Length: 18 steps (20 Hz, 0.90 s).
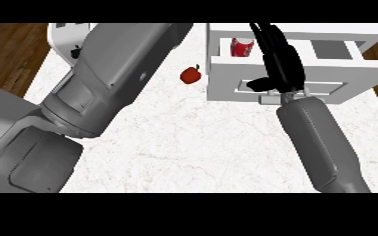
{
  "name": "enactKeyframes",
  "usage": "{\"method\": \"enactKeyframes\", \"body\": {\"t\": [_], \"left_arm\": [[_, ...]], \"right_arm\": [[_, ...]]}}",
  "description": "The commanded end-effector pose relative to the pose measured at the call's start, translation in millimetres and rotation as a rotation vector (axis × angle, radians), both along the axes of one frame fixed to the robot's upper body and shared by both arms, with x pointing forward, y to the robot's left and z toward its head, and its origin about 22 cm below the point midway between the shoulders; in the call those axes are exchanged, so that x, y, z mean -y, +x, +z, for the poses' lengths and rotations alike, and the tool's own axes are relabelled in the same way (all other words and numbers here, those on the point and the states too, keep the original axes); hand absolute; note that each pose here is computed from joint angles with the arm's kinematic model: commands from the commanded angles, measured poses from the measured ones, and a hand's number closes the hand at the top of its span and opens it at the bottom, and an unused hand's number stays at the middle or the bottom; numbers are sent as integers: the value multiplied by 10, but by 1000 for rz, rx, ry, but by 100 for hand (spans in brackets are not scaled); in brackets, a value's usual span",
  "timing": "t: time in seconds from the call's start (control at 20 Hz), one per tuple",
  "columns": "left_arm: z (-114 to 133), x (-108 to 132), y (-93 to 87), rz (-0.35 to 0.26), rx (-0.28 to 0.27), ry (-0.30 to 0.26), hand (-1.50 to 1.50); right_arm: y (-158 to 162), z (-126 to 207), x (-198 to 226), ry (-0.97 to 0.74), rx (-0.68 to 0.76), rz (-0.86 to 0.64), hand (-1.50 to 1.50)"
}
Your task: Pick up the can, place it into the drawer and close the drawer
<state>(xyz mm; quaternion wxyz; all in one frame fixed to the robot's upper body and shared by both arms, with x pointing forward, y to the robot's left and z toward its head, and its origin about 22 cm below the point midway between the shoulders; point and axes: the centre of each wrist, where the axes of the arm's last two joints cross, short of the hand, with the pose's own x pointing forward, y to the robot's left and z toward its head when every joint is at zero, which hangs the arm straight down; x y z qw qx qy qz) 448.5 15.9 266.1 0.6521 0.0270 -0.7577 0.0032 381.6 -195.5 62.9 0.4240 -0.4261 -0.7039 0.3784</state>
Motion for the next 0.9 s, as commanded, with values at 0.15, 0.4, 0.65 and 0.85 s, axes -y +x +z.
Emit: {"method": "enactKeyframes", "body": {"t": [0.15,0.4,0.65,0.85], "left_arm": [[-51,-208,34,14,-5,15,-150],[-39,-570,92,23,-14,14,-150],[-9,-471,-9,11,-19,15,-150],[-57,-706,25,0,-40,11,-150]], "right_arm": [[331,-65,-101,-7,96,-100,-150],[548,138,-182,-15,134,-124,-150],[657,193,-210,-28,171,-139,-150],[829,622,-173,-32,205,-156,-150]]}}
